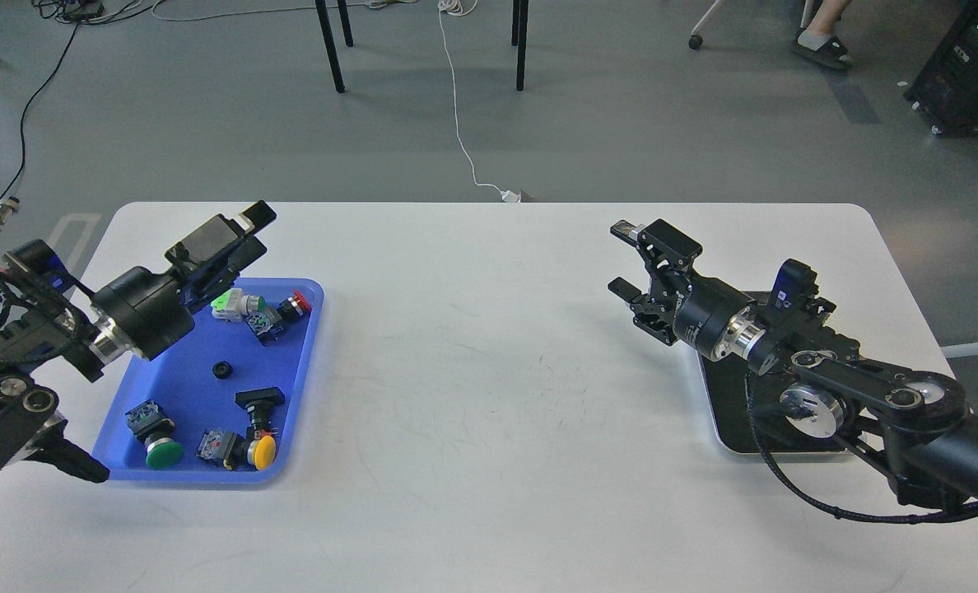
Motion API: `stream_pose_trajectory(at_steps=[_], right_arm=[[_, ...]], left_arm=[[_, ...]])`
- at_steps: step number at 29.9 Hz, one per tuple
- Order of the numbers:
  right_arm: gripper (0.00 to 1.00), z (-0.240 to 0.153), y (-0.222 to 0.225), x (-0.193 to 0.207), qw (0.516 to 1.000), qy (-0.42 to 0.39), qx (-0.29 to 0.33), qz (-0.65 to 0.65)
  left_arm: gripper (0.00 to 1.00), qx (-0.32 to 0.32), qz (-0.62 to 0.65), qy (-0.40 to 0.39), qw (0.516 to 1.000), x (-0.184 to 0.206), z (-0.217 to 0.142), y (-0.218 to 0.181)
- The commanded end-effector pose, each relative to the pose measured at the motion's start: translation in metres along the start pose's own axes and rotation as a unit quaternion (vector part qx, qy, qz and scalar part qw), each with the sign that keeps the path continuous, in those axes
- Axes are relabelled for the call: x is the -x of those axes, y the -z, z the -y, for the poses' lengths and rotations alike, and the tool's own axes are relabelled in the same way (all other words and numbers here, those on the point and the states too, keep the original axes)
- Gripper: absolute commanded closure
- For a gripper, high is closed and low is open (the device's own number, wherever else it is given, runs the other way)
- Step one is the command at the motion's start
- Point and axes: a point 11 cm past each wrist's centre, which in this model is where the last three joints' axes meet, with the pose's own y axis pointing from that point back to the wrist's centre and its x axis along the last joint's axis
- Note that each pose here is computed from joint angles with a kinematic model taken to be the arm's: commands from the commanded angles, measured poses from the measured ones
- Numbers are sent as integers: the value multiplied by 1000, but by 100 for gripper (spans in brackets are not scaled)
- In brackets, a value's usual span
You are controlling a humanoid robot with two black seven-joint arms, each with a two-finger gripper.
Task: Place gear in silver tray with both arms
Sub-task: 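Raise the right gripper away from the silver tray, then lower the left gripper into the blue tray and grasp another black gear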
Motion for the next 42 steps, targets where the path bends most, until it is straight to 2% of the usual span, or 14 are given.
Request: stream_pose_trajectory(at_steps=[1, 6, 9, 14, 17, 24, 28, 42], right_arm=[[4, -1, -2, 2, 1000, 6, 2, 3], [4, -1, -2, 2, 1000, 7, 2, 2], [4, 0, -1, 2, 1000, 9, 2, 1], [4, 0, 0, 2, 1000, 9, 1, 0], [4, 0, 1, 2, 1000, 9, 0, 0], [4, 0, 1, 2, 1000, 10, 0, 0], [4, 0, 1, 3, 1000, 11, 0, 1], [4, -1, -2, 4, 1000, 10, 2, 3]], left_arm=[[4, -64, 189, 97, 975, -7, -4, 8], [4, -140, 341, 226, 902, -10, -27, 32], [6, -165, 358, 283, 874, -9, -26, 41], [12, -191, 362, 325, 852, -9, -16, 56], [14, -192, 360, 341, 847, 0, -7, 60], [16, -221, 338, 369, 837, 7, -14, 76], [22, -239, 332, 371, 834, 6, -19, 87], [30, -246, 324, 371, 835, 10, -14, 94]])
